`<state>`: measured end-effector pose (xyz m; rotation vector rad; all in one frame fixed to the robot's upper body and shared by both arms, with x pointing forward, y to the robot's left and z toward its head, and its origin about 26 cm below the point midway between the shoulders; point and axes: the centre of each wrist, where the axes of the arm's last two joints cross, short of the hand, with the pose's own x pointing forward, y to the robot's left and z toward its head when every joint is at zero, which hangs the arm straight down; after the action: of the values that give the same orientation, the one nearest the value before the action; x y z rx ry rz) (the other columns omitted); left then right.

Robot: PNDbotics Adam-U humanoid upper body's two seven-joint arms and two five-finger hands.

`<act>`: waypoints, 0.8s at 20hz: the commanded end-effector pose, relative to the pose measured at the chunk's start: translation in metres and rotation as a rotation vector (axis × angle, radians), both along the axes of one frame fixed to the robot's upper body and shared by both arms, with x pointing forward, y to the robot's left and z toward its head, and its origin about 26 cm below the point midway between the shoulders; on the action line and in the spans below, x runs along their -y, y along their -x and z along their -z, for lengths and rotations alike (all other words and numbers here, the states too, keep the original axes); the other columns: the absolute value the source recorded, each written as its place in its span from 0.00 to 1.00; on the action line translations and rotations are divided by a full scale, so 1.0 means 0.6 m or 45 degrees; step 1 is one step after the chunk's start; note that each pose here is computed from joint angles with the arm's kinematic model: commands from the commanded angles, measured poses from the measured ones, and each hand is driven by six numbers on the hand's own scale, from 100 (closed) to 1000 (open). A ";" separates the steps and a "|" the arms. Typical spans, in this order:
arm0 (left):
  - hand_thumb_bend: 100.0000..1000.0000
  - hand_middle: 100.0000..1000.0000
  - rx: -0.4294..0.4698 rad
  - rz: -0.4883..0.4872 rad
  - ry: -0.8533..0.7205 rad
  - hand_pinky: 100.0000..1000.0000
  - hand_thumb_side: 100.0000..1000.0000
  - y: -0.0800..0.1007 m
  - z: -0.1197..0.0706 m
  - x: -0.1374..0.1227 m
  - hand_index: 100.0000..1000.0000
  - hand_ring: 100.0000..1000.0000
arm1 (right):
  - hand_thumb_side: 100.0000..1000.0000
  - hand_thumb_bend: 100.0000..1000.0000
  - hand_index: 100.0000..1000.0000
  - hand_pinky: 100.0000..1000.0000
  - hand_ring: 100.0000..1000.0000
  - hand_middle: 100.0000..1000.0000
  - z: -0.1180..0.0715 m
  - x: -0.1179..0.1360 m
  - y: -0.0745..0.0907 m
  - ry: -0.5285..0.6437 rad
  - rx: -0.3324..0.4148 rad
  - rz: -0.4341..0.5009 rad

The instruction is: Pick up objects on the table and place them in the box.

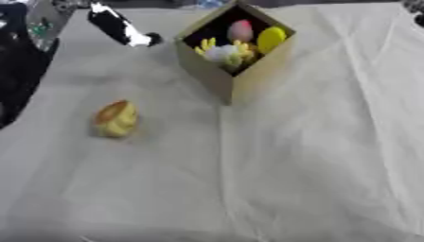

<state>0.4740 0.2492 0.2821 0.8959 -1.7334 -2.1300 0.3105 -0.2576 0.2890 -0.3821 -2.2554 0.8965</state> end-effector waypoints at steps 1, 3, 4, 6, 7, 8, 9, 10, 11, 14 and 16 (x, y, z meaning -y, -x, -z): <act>0.27 0.72 0.044 -0.018 -0.028 0.81 0.57 0.026 -0.015 -0.036 0.86 0.74 | 0.55 0.00 0.78 0.87 0.69 0.66 -0.016 0.008 0.009 0.023 0.053 0.029; 0.27 0.72 0.014 -0.033 -0.044 0.81 0.59 0.041 0.004 -0.054 0.86 0.74 | 0.55 0.00 0.78 0.87 0.68 0.66 -0.015 0.008 0.009 0.021 0.048 0.034; 0.28 0.72 -0.008 -0.040 -0.061 0.81 0.61 0.048 0.014 -0.062 0.86 0.75 | 0.55 0.00 0.78 0.87 0.68 0.66 -0.015 0.008 0.009 0.020 0.047 0.034; 0.28 0.73 -0.065 -0.057 -0.107 0.82 0.64 0.065 0.033 -0.078 0.86 0.75 | 0.56 0.00 0.78 0.87 0.68 0.66 -0.015 0.008 0.009 0.017 0.047 0.032; 0.28 0.73 -0.092 -0.068 -0.127 0.82 0.66 0.074 0.040 -0.087 0.86 0.75 | 0.56 0.00 0.78 0.87 0.68 0.66 -0.015 0.007 0.009 0.014 0.046 0.030; 0.28 0.74 -0.117 -0.080 -0.144 0.82 0.67 0.082 0.046 -0.094 0.87 0.75 | 0.56 0.00 0.78 0.87 0.68 0.66 -0.015 0.007 0.009 0.012 0.046 0.029; 0.29 0.74 -0.141 -0.092 -0.157 0.82 0.67 0.090 0.051 -0.100 0.87 0.76 | 0.55 0.00 0.78 0.87 0.68 0.66 -0.015 0.006 0.009 0.009 0.045 0.028; 0.30 0.75 -0.163 -0.102 -0.167 0.83 0.69 0.098 0.055 -0.103 0.88 0.76 | 0.56 0.00 0.78 0.87 0.68 0.66 -0.015 0.006 0.009 0.007 0.044 0.026; 0.30 0.75 -0.182 -0.110 -0.172 0.83 0.69 0.105 0.058 -0.104 0.88 0.76 | 0.56 0.00 0.78 0.87 0.68 0.66 -0.015 0.005 0.009 0.005 0.043 0.025; 0.34 0.76 -0.234 -0.127 -0.177 0.84 0.74 0.126 0.060 -0.101 0.90 0.77 | 0.56 0.00 0.78 0.87 0.68 0.66 -0.015 0.005 0.009 -0.002 0.043 0.025; 0.39 0.77 -0.260 -0.134 -0.172 0.84 0.78 0.138 0.056 -0.096 0.91 0.78 | 0.57 0.00 0.78 0.87 0.68 0.65 -0.014 0.005 0.008 -0.006 0.041 0.026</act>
<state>0.3977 0.3013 0.2292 0.7073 -1.4408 -2.2028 0.3104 -0.2597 0.2885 -0.3946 -2.2495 0.8779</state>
